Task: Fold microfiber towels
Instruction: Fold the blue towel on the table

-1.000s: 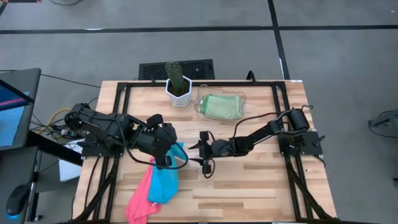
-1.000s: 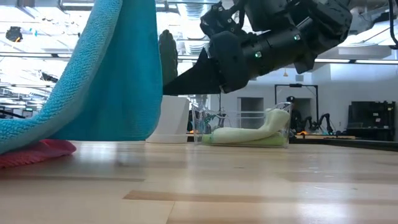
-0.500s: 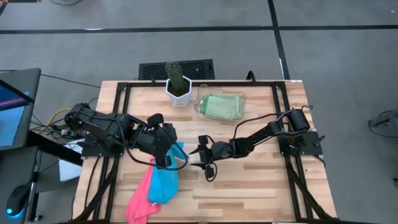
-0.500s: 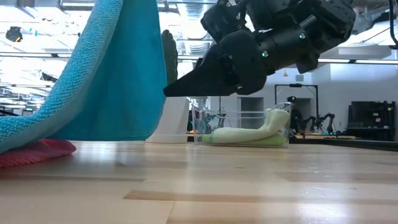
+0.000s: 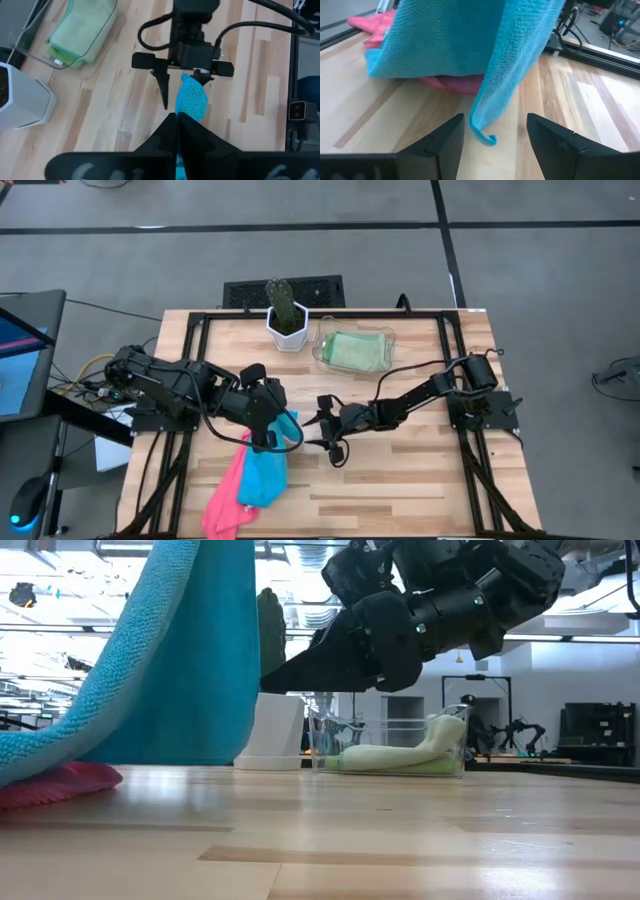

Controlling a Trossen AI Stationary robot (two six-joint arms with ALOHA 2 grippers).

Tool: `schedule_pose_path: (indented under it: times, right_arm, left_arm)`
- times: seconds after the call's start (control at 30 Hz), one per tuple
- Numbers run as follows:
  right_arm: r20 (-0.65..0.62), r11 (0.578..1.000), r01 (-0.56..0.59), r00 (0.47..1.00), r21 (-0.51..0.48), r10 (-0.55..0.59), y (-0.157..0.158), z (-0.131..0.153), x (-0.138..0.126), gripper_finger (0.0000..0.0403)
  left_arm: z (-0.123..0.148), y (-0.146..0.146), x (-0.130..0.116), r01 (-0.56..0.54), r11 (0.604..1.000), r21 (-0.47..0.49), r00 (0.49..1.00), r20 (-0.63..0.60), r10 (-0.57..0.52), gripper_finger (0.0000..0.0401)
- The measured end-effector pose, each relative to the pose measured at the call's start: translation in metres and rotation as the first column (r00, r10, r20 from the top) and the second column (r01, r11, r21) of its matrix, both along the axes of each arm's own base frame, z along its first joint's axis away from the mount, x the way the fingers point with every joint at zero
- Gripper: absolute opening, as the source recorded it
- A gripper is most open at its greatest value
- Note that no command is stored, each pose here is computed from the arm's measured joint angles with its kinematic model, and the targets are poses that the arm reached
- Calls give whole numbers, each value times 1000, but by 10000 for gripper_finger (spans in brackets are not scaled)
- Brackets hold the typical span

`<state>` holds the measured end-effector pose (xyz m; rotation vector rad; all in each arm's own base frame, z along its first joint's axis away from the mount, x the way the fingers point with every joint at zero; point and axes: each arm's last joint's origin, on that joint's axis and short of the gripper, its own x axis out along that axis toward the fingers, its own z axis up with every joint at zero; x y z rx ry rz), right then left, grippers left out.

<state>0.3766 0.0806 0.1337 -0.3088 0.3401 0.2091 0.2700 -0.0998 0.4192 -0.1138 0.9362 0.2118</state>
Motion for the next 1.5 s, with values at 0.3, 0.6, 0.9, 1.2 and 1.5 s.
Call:
schedule_pose_path:
  times: [0.3, 0.6, 0.9, 1.2, 1.5]
  right_arm:
    - [4, 1000, -2, 1000, 2, 2, 1, 0, 0, 240]
    - [17, 1000, -2, 1000, 5, 2, 1, 2, 0, 232]
    - [7, 1000, 6, 1000, -8, -5, 7, 0, -1, 39]
    - [3, 944, 285, 958, -169, -288, 32, 46, -33, 8]
    - [172, 756, 570, 820, -322, -545, 45, 148, -133, 7]
  left_arm:
    - [24, 5, -3, -8, 1000, 28, 994, 108, 5, 0]
    - [29, 9, -2, -18, 999, 38, 990, 137, 13, 0]
    - [29, 8, -3, 0, 999, 46, 992, 128, -6, 0]
    - [28, 11, -4, -11, 990, 140, 993, 116, -5, 0]
    - [30, 29, 5, -141, 910, 391, 983, 166, 81, 0]
